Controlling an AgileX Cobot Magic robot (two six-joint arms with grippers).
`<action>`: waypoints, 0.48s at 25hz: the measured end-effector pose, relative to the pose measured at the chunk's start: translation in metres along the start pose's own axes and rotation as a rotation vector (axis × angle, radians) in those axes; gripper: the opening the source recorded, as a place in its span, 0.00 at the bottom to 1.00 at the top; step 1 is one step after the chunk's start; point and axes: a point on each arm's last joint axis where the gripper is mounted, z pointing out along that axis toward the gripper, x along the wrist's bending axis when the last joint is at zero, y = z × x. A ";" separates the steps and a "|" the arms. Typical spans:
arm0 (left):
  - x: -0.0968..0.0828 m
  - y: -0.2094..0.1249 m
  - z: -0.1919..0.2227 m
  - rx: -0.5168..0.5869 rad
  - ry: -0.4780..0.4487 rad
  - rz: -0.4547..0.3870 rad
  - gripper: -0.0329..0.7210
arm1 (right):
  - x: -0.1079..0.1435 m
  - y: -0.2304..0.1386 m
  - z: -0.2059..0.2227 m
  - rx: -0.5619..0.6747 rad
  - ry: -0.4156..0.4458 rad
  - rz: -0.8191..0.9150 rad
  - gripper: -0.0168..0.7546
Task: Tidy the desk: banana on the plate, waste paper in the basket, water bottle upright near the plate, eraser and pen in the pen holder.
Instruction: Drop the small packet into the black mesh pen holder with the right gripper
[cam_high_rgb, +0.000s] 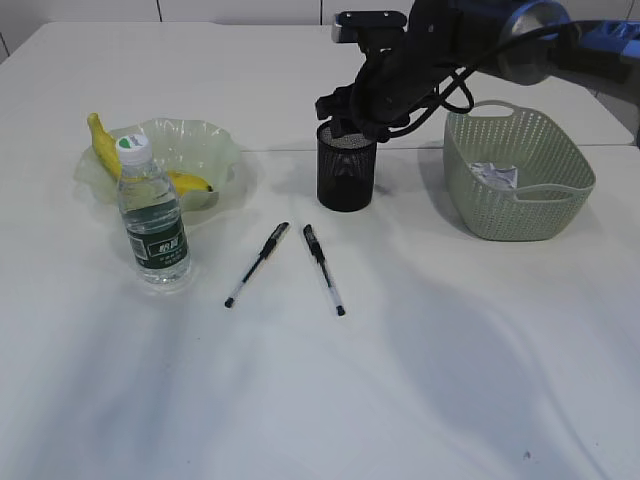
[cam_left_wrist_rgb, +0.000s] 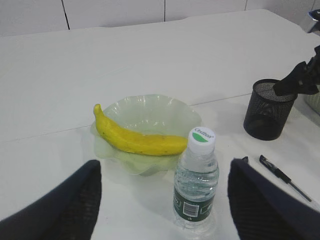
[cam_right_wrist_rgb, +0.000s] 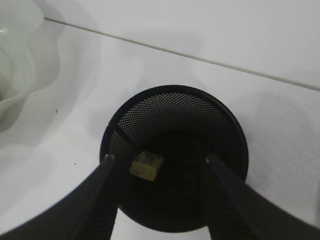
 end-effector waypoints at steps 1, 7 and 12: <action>0.000 0.000 0.000 0.000 0.000 0.000 0.78 | 0.001 0.002 -0.004 0.009 0.003 -0.002 0.53; 0.000 0.000 0.000 0.000 0.002 0.000 0.78 | 0.007 0.025 -0.050 0.031 0.019 -0.016 0.53; 0.000 0.000 0.000 0.000 0.002 0.000 0.78 | 0.010 0.028 -0.074 0.093 0.030 -0.022 0.53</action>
